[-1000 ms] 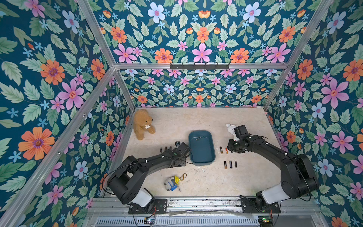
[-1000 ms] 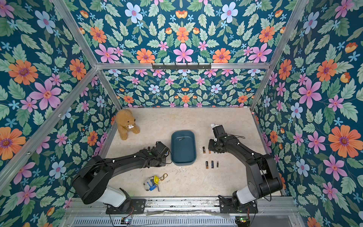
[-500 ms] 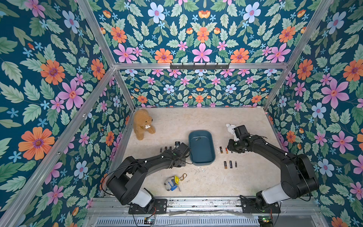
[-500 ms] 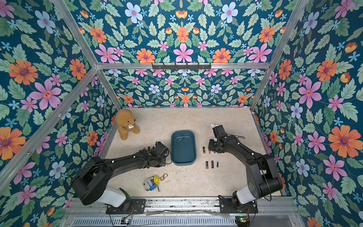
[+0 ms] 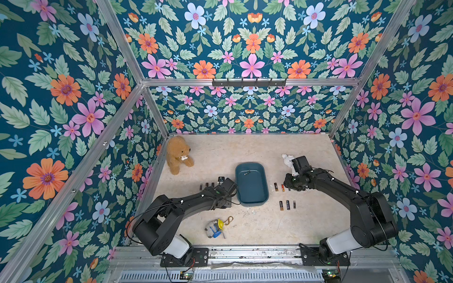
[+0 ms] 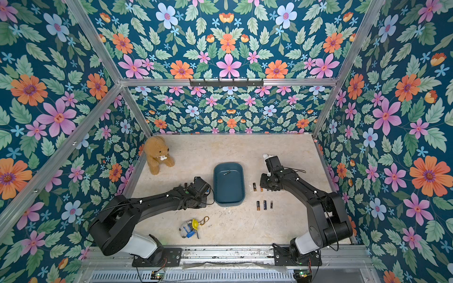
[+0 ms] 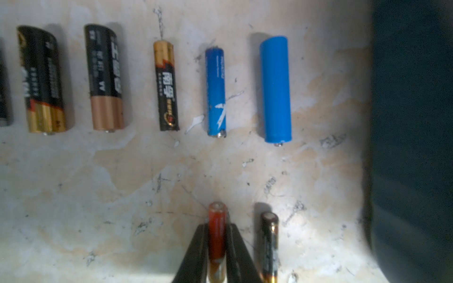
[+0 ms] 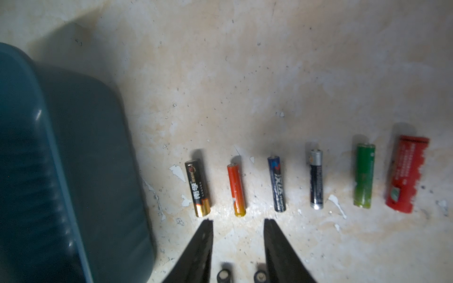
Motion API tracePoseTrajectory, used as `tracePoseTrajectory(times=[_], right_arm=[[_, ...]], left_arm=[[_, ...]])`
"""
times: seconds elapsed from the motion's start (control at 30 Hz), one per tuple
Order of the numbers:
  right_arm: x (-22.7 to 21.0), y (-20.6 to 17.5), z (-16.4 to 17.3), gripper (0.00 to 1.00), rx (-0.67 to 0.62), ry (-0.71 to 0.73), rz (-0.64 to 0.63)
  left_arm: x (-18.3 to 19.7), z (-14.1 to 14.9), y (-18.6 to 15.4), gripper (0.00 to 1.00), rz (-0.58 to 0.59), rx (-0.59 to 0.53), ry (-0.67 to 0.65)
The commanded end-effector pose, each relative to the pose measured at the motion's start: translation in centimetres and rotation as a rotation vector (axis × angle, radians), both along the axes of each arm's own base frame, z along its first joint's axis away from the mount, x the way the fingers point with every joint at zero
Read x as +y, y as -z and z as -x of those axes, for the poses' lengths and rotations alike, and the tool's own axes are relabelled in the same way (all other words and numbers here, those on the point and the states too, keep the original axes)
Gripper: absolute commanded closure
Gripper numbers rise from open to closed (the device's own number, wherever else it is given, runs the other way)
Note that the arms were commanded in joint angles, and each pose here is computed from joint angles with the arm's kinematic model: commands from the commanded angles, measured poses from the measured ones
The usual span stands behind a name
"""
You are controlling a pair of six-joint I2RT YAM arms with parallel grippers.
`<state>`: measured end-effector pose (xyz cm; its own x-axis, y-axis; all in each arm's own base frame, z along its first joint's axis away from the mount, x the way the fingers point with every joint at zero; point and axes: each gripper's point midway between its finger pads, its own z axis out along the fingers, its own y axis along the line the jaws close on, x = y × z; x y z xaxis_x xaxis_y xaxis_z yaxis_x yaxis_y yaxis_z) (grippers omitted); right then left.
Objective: Take the batteries out of the storage box
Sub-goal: Place the battery at the center of the board.
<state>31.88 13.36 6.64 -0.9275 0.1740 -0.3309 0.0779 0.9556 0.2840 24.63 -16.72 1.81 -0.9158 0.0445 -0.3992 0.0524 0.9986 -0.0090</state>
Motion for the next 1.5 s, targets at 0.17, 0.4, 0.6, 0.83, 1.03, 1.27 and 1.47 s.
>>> tracePoseTrajectory(times=[0.17,0.4,0.6,0.83,1.03,1.27,1.47], right_arm=[[-0.2,-0.1,0.1,0.60,-0.001,-0.001,0.008],[-0.2,-0.1,0.2,0.60,0.001,-0.002,0.008],[-0.2,-0.1,0.2,0.60,0.001,-0.002,0.008],[-0.1,-0.1,0.2,0.60,0.000,-0.002,0.007],[-0.1,-0.2,0.1,0.60,-0.002,-0.002,0.007],[0.0,-0.4,-0.2,0.60,-0.006,-0.003,0.004],[0.1,-0.5,-0.3,0.60,-0.008,-0.005,-0.001]], left_arm=[[0.6,0.7,0.2,0.77,-0.024,0.030,-0.004],[0.6,0.6,0.1,0.75,-0.024,0.026,-0.006],[0.5,0.4,-0.4,0.71,-0.016,0.013,-0.006],[0.3,0.1,-0.9,0.70,-0.013,0.003,-0.005],[0.2,-0.3,-1.7,0.70,-0.012,-0.009,-0.003],[-0.3,-1.5,-4.4,0.68,-0.024,-0.045,0.013],[-1.4,-3.2,-7.4,0.67,-0.027,-0.089,0.043]])
